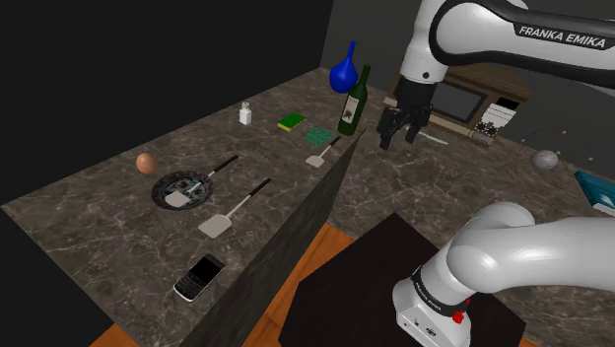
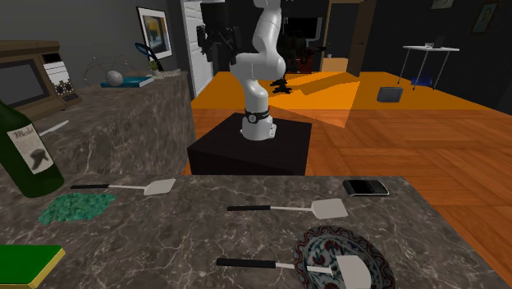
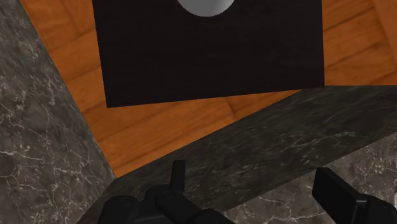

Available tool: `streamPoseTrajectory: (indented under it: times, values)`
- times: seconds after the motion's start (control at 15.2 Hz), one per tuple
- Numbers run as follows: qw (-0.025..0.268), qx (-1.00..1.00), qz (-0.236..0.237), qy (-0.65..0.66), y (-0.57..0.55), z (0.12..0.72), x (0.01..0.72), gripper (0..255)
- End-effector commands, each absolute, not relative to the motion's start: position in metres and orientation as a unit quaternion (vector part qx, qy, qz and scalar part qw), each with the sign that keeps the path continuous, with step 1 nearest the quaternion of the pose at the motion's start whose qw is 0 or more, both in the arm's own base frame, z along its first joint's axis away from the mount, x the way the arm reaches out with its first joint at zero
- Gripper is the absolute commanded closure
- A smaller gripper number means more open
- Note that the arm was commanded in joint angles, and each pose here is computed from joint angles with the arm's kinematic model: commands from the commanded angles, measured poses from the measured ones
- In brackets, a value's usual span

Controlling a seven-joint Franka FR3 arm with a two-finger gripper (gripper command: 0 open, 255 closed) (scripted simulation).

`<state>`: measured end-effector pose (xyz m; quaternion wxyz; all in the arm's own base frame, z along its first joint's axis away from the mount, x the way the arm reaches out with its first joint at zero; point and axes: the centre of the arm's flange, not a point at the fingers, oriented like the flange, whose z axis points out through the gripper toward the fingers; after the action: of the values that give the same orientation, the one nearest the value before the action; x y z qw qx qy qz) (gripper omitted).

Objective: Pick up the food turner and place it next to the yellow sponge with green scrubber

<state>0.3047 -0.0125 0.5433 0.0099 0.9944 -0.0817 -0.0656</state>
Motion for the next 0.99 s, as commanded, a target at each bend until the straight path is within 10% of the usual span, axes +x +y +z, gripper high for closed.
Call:
streamPoseTrajectory:
  times: [0.0,0.92]
  values:
    - [0.01,0.994,-0.066,-0.082,-0.013,0.543,0.305,0]
    - [0.014,0.958,-0.03,-0.284,0.135,0.447,0.345,0]
